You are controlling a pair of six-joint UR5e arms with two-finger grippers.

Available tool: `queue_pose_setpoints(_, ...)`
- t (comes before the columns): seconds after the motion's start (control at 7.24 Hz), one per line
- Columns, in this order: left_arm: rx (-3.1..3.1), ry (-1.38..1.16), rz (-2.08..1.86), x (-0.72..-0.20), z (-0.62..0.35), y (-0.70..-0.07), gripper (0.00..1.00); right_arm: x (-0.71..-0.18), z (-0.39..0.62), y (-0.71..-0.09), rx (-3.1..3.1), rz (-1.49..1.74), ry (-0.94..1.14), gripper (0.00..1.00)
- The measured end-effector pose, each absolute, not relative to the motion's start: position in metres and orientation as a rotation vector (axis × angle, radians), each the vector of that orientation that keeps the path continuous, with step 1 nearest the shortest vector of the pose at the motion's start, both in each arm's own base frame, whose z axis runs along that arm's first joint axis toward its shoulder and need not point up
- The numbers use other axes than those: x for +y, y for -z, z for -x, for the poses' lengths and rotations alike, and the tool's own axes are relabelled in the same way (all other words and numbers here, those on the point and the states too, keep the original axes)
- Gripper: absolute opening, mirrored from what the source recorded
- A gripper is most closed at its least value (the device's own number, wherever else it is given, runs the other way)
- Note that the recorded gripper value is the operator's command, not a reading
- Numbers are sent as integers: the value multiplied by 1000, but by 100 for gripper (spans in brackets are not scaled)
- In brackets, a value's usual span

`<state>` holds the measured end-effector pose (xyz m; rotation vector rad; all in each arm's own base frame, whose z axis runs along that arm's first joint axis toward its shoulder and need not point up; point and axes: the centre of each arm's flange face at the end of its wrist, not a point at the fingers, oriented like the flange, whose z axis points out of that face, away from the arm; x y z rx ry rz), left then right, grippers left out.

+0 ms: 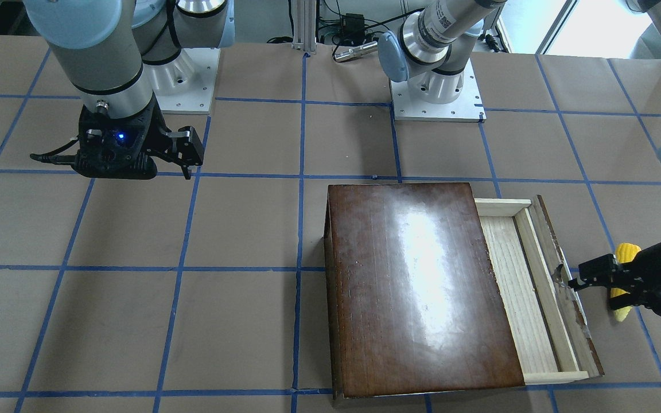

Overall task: Open drawer and put corn inside
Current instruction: 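Grip the white handle with the left gripper and pull the drawer open, then release the handle and move the left gripper toward the yellow corn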

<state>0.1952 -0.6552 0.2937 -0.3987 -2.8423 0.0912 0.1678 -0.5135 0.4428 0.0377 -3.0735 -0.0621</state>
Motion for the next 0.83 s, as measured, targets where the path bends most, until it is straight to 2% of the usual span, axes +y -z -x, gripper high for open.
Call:
queue_pose_setpoints(0.41, -2850, -83, 376, -650, -206, -322, 100, -514, -168, -443, -3073, -38, 62, 100)
queue_pose_setpoints(0.83, -2917, -41, 324, -629, -257, -348, 100, -514, -168, -443, -3073, -38, 62, 100)
